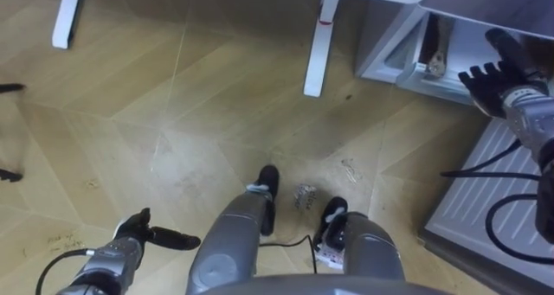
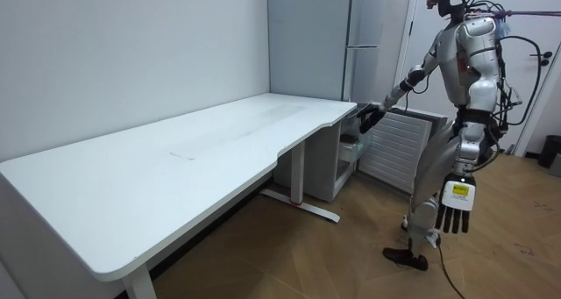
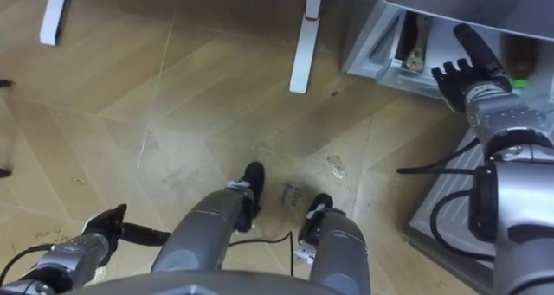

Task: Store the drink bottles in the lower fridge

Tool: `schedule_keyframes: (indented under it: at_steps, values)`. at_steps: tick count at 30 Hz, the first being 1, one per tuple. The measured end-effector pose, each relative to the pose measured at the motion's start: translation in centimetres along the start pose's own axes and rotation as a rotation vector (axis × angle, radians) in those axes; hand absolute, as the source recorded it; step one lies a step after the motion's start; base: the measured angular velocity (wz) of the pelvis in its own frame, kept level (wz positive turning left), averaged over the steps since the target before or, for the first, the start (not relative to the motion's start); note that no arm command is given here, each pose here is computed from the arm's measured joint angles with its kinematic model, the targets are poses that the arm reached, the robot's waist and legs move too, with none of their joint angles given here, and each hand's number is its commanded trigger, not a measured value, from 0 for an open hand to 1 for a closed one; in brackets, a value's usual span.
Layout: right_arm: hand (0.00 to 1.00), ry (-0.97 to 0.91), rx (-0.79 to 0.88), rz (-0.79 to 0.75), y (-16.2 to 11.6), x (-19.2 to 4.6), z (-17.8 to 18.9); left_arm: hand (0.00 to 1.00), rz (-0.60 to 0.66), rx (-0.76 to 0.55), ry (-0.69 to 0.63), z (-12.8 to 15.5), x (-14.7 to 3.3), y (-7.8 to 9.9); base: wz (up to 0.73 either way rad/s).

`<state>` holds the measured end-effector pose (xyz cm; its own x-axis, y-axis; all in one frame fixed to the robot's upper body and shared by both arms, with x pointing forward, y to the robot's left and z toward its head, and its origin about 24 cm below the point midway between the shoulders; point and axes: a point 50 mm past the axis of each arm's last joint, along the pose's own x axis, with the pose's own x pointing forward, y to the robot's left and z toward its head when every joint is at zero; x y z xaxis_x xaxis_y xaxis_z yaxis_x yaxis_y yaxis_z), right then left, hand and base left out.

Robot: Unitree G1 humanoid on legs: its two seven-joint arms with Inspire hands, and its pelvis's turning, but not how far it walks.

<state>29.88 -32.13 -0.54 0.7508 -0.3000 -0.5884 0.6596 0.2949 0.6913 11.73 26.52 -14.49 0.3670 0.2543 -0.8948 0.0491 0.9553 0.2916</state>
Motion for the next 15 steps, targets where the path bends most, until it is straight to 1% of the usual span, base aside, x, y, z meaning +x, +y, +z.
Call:
schedule_keyframes:
  at_steps: [4, 8, 10, 12, 15]
  values:
    - [0.00, 0.008, -0.007, 0.007, -0.5, 0.0, -0.1, 0.00, -0.010, 0.001, 0.001, -0.1, 0.0, 0.5, 0.00]
    - [0.00, 0.008, -0.036, 0.016, -1.1, -0.1, -0.1, 0.00, -0.021, -0.033, 0.003, -0.3, -0.1, 0.7, 0.02]
    - [0.00, 0.004, -0.045, 0.011, -2.0, -0.2, -0.1, 0.00, -0.022, -0.036, 0.001, -0.3, -0.1, 0.7, 0.04]
    - [0.00, -0.017, -0.052, 0.000, -3.9, -0.6, 0.0, 0.00, -0.025, -0.043, -0.003, -0.4, -0.1, 0.7, 0.09]
    - [0.00, -0.021, -0.073, 0.003, -5.4, -0.9, 0.0, 0.00, -0.031, -0.043, -0.005, -0.7, -0.2, 0.6, -0.03]
